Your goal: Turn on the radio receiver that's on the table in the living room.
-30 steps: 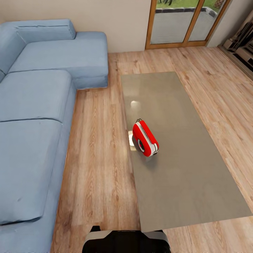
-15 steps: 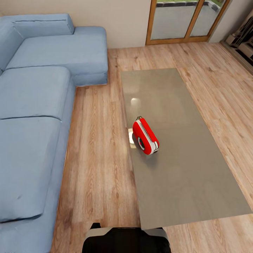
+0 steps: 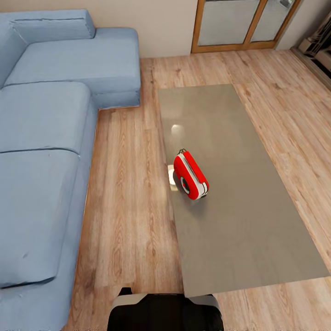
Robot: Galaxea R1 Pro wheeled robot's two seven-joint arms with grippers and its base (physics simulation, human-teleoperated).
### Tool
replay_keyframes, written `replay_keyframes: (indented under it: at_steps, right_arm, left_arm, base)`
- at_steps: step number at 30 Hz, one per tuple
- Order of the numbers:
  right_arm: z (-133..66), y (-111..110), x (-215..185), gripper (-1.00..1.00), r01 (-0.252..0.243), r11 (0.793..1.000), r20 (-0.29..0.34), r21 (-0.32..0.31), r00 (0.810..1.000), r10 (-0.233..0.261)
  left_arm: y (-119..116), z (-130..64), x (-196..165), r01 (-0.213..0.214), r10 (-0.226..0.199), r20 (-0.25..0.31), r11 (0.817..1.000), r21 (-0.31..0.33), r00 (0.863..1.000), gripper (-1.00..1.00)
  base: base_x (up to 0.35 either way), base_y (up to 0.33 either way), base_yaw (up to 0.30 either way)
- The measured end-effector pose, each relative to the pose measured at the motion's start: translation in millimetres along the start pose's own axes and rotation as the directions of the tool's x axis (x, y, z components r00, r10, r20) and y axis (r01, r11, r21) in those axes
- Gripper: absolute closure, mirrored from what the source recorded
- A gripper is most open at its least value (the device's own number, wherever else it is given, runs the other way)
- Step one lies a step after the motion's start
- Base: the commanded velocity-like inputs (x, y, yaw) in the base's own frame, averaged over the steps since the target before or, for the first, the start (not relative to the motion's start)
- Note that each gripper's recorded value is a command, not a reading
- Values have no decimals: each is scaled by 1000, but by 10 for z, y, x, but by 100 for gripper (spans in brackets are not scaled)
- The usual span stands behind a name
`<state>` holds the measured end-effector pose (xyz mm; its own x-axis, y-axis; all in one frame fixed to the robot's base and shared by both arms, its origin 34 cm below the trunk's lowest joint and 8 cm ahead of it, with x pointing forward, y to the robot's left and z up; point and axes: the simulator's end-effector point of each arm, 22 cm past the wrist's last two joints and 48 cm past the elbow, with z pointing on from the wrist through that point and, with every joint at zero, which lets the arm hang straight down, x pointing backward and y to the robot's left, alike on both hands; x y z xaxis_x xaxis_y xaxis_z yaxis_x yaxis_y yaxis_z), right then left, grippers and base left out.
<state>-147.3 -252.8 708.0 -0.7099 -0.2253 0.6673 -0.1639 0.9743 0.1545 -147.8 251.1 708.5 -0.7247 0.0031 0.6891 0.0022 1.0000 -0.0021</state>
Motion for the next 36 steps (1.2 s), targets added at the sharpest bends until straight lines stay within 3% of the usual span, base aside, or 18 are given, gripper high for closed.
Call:
replay_keyframes:
  at_steps: [13, 26, 36]
  right_arm:
    - [-1, 11, 63, -100, -2, 1000, -16, -2, 1000, 2]
    - [-1, 14, 65, -100, -2, 1000, -17, -4, 1000, 2]
    - [-1, 12, 65, -100, -1, 1000, -17, -3, 1000, 1]
  left_arm:
    - [0, 0, 65, 1, -1, -17, 1000, 0, 1000, -100]
    - [-4, 0, 64, 2, -2, -16, 1000, 2, 1000, -100]
    - [0, 0, 63, 2, -2, -16, 1000, 0, 1000, -100]
  base:
    - [9, 0, 0]
    - [267, 0, 0]
    - [50, 0, 0]
